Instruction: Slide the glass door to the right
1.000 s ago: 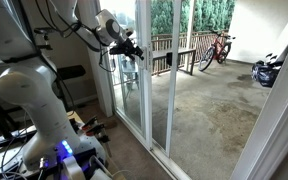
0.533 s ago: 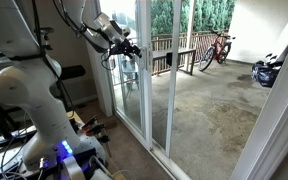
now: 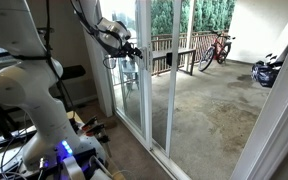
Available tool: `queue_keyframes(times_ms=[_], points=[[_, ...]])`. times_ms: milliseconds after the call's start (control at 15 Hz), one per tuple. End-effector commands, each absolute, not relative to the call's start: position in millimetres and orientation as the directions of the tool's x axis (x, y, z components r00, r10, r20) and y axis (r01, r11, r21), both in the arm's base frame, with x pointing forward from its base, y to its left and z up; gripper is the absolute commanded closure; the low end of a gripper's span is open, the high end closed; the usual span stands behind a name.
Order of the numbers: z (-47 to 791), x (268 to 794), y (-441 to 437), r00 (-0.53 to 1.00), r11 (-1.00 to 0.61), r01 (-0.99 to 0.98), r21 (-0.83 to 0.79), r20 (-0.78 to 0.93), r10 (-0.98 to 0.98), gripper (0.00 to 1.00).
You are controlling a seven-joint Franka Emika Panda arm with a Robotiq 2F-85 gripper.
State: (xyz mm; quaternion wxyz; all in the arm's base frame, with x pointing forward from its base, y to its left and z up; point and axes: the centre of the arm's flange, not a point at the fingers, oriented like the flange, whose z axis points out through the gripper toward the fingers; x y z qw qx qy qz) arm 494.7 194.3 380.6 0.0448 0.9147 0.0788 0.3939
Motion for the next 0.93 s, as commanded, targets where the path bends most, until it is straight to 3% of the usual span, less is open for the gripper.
queue_keyframes(times_ms=[0,67,867], points=[[342.9,514.4,208.6,0.669,-0.986,0.109,0.123,0.725,0.164,0.00],[372.0,498.8,197.2,0.673,-0.984,0.111,0.140,0.718,0.178,0.00],[363.0,506.1,202.3,0.682,-0.987,0.113,0.117,0.713,0.163,0.00]])
